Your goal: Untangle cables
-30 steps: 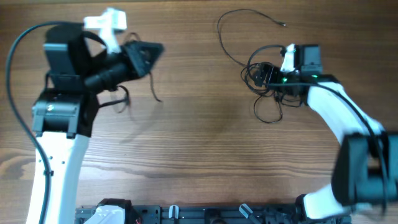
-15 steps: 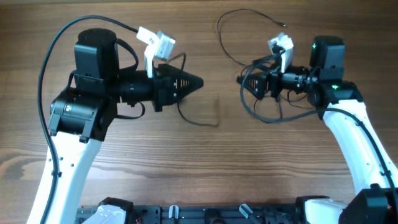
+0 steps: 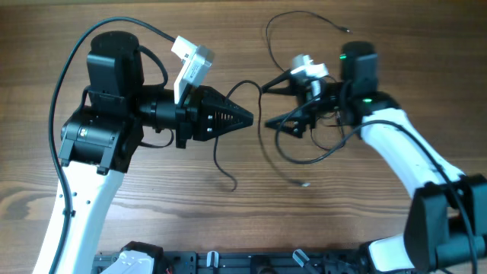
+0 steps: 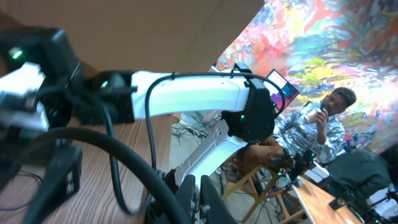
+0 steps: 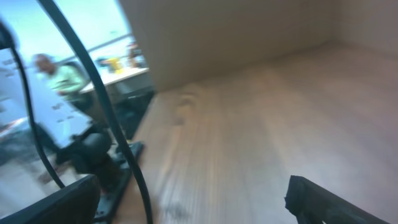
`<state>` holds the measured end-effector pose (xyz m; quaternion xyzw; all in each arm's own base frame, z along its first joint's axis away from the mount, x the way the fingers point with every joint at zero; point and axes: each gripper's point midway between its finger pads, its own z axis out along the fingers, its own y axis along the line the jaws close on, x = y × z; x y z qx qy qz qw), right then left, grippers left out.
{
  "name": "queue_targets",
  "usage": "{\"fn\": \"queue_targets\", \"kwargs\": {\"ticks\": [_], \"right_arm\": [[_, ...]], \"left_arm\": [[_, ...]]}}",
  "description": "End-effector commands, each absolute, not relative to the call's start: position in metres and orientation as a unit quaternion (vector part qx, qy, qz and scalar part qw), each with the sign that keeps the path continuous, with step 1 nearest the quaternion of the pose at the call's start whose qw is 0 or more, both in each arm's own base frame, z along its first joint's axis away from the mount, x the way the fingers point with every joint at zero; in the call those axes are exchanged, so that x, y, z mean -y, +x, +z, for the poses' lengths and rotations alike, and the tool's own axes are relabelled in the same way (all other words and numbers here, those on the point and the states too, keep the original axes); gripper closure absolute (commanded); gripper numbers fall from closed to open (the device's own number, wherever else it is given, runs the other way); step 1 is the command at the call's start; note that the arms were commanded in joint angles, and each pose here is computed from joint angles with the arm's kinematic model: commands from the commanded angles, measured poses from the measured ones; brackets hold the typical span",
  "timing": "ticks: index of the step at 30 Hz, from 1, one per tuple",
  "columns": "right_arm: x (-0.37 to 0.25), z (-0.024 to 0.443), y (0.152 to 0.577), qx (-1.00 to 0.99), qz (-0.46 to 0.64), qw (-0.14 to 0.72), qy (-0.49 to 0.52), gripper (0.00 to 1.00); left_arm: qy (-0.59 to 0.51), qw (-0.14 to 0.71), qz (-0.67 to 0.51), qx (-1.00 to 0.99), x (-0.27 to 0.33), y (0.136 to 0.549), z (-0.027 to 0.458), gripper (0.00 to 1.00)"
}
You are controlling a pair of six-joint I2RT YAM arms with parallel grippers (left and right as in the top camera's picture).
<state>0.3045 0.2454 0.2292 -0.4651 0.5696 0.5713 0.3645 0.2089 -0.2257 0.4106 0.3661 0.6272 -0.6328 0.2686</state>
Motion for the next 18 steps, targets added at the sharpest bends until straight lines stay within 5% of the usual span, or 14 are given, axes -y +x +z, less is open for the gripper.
{"fn": "queue_targets", "kwargs": {"ticks": [1, 18], "right_arm": [[-0.270, 0.232, 0.268, -0.517, 0.633, 0.306, -0.488, 0.06], [-0.287, 0.231, 0.250, -0.511, 0.644, 0.278, -0.497, 0.07]], "left_arm": [[0.367, 0.291, -0.614, -0.636, 0.227, 0.216, 0.409, 0.96], [0.155, 0.338, -0.537, -0.757, 0.215, 0.293, 0.397, 0.96]]}}
